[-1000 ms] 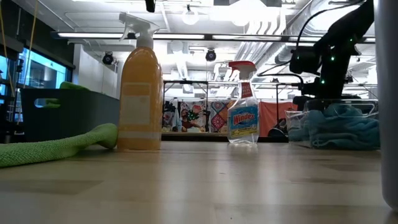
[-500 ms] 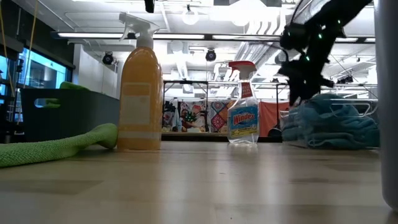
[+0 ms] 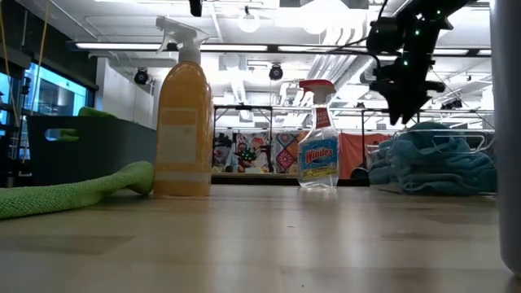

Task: Sort microfiber towel by color & place in baskets
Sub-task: Put the blue microfiber towel into the transparent bin, then put the green microfiber towel into the green bin

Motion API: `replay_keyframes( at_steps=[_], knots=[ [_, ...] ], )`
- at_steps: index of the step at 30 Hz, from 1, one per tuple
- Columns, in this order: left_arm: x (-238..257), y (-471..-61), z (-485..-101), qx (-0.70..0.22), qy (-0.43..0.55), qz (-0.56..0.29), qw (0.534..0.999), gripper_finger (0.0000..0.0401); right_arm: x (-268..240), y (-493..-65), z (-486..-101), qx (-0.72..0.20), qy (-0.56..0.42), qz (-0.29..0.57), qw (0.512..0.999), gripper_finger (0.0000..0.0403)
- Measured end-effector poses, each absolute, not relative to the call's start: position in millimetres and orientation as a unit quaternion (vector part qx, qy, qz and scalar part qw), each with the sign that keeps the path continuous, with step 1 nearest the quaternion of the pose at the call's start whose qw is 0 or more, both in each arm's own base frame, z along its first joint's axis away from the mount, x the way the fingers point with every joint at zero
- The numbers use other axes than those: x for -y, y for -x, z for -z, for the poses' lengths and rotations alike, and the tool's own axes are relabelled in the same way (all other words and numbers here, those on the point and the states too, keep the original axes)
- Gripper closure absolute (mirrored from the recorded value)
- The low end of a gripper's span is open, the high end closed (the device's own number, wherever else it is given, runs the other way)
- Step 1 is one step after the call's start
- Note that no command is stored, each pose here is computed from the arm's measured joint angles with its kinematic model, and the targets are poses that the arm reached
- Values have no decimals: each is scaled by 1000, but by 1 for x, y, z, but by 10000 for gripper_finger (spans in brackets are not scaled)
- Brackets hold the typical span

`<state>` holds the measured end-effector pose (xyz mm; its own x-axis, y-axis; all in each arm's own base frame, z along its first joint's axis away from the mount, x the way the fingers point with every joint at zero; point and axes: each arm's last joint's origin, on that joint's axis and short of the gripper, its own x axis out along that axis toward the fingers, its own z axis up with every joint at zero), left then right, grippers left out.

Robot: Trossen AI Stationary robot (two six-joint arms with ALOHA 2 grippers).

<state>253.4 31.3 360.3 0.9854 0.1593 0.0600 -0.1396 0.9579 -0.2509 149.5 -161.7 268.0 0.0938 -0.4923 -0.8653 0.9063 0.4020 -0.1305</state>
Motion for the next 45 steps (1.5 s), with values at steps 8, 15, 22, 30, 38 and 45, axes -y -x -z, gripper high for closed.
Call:
replay_keyframes(
  at_steps=[8, 15, 22, 30, 38, 45],
  knots=[
    [-31, -253, -360, 40, 128, -75, 988, 256, 177, -137, -240, -417, -268, 580, 647, 237],
    [-31, -254, -360, 40, 141, -74, 986, 256, 181, -136, -192, -412, -340, 562, 632, 237],
    [-31, -254, -360, 40, 141, -74, 986, 256, 180, -136, -193, -414, -339, 552, 640, 237],
    [-31, -254, -360, 40, 141, -73, 986, 256, 181, -137, -252, -363, -297, 545, 695, 237],
    [-31, -254, -360, 40, 141, -73, 986, 256, 173, -140, -296, -278, -301, 517, 751, 237],
    [-31, -254, -360, 41, 154, -70, 985, 256, 147, -171, -317, -193, -311, 305, 879, 237]
  ],
)
